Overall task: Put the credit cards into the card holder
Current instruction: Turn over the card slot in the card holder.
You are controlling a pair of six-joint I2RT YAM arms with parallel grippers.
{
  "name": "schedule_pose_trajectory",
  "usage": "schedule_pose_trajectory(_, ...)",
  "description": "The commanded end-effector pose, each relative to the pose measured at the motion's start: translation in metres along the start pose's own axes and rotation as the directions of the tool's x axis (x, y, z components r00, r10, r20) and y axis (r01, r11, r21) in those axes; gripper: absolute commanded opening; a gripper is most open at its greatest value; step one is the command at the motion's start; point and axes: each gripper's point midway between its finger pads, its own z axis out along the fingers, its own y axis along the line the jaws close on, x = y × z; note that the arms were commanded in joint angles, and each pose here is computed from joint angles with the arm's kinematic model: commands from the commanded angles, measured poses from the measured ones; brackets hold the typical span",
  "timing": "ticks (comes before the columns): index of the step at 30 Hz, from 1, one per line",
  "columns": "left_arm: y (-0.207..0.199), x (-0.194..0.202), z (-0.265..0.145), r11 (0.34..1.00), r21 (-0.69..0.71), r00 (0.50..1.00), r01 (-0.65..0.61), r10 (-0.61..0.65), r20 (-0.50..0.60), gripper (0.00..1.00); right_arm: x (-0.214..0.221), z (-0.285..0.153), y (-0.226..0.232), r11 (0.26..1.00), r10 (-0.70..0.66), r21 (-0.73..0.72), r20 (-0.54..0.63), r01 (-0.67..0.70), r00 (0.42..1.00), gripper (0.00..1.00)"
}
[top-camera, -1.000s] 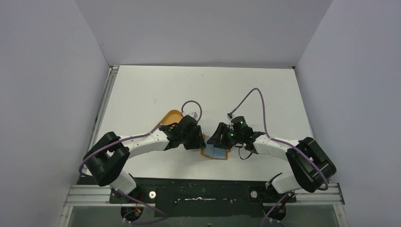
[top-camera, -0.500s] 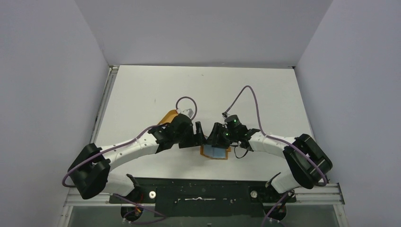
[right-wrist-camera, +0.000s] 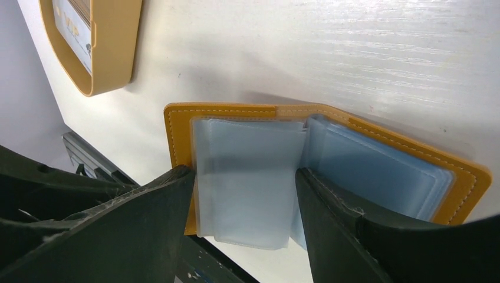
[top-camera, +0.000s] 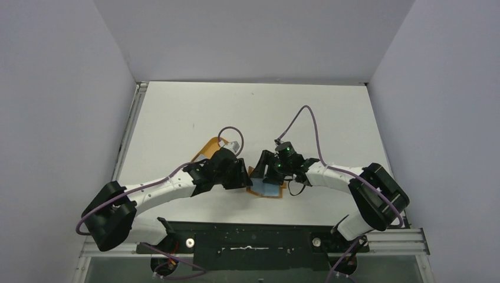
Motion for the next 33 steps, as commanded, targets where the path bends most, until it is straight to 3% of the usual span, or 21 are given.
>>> schedule_pose_trajectory(1,-0.033,-0.012,-0.002,0.988,0.150,0.999,-0.023,0.016,0.052,0.39,-0.020,0.004,0.023,0.998,0.027,-0.051,0.067,-0.024,0.997,0.65)
schedule_pose_trajectory(4,-0.039,-0.014,-0.002,0.986,0.160,0.998,-0.040,0.031,0.054,0.39,-0.020,0.005,0.024,0.997,0.047,-0.060,0.071,-0.043,0.996,0.65)
schedule_pose_trajectory(11,-0.009,-0.007,0.002,0.999,0.031,0.998,-0.038,0.036,0.053,0.72,-0.019,0.001,0.024,0.997,0.045,-0.062,0.075,-0.040,0.996,0.65)
schedule_pose_trajectory(16,-0.005,-0.009,0.001,0.998,0.013,0.995,-0.064,0.063,0.071,0.85,-0.018,0.001,0.024,0.997,0.044,-0.065,0.071,-0.039,0.997,0.65)
schedule_pose_trajectory(19,-0.008,-0.006,0.009,0.996,0.021,0.995,-0.089,0.088,0.041,0.85,-0.018,0.002,0.027,0.996,0.049,-0.076,0.066,-0.044,0.997,0.65)
schedule_pose_trajectory(27,-0.015,-0.001,0.027,0.993,0.048,0.994,-0.110,0.110,-0.003,0.49,-0.018,-0.002,0.032,0.995,0.044,-0.087,0.061,-0.039,0.997,0.65)
schedule_pose_trajectory(33,-0.016,-0.002,0.033,0.993,0.045,0.994,-0.107,0.108,-0.007,0.46,-0.018,-0.003,0.033,0.995,0.048,-0.091,0.058,-0.042,0.997,0.65)
